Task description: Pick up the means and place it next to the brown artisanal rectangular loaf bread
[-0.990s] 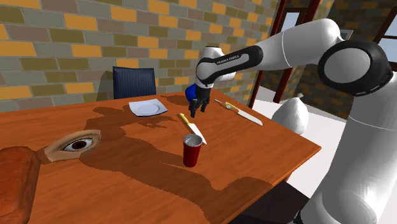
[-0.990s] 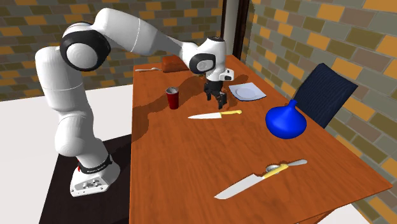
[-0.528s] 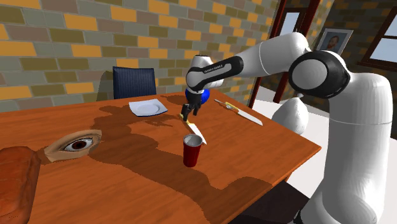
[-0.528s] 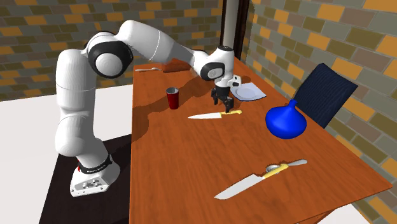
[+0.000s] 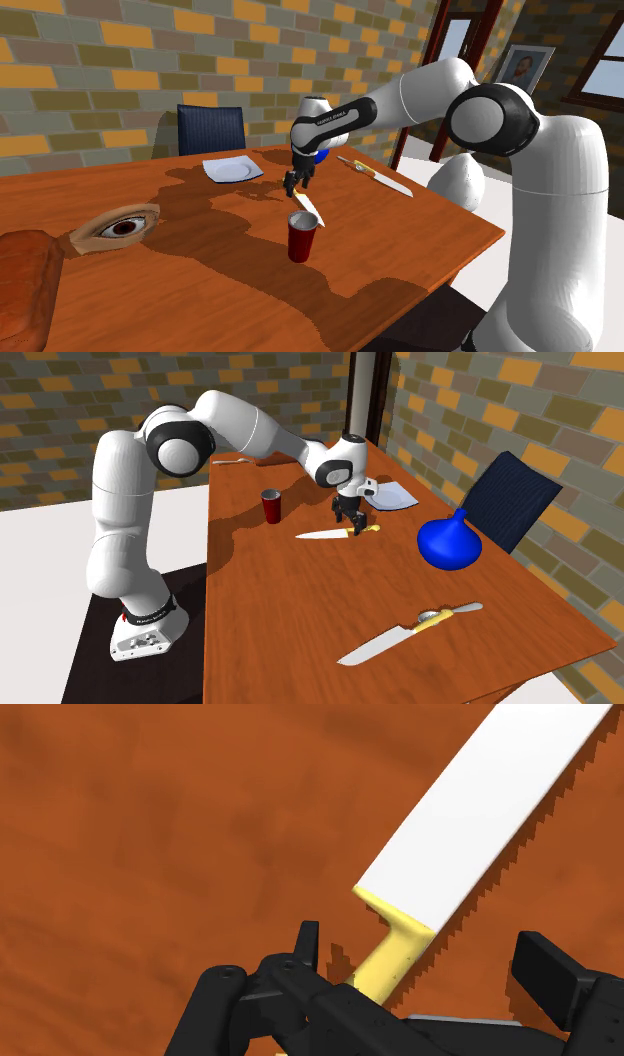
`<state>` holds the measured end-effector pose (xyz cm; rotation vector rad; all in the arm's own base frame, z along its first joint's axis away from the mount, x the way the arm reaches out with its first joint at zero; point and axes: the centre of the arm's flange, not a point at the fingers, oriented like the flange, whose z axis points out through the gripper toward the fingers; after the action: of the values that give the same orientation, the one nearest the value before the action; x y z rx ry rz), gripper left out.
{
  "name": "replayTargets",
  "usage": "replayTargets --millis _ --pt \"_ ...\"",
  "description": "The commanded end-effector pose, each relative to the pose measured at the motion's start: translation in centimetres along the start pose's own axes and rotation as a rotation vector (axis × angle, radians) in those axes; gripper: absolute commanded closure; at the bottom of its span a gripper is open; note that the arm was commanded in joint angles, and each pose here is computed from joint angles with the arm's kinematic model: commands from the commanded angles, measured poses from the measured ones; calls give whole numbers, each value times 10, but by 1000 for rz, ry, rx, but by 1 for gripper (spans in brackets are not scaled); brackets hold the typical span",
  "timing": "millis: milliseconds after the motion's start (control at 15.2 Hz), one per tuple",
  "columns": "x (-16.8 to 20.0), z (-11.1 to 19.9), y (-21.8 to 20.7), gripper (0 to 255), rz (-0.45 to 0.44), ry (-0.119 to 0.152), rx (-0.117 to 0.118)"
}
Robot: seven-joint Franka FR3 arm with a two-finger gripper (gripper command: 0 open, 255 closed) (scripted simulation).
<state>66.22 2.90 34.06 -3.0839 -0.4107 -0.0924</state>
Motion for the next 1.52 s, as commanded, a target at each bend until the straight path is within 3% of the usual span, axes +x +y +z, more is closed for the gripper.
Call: replayTargets --millis 0,198,264,858,1452 --pt "0 0 0 0 0 0 0" --pt "0 0 0 0 0 0 0" --pt "0 0 0 255 0 0 0" --pt "0 0 0 255 0 0 0" --pt "3 -47 -1 255 0 0 0"
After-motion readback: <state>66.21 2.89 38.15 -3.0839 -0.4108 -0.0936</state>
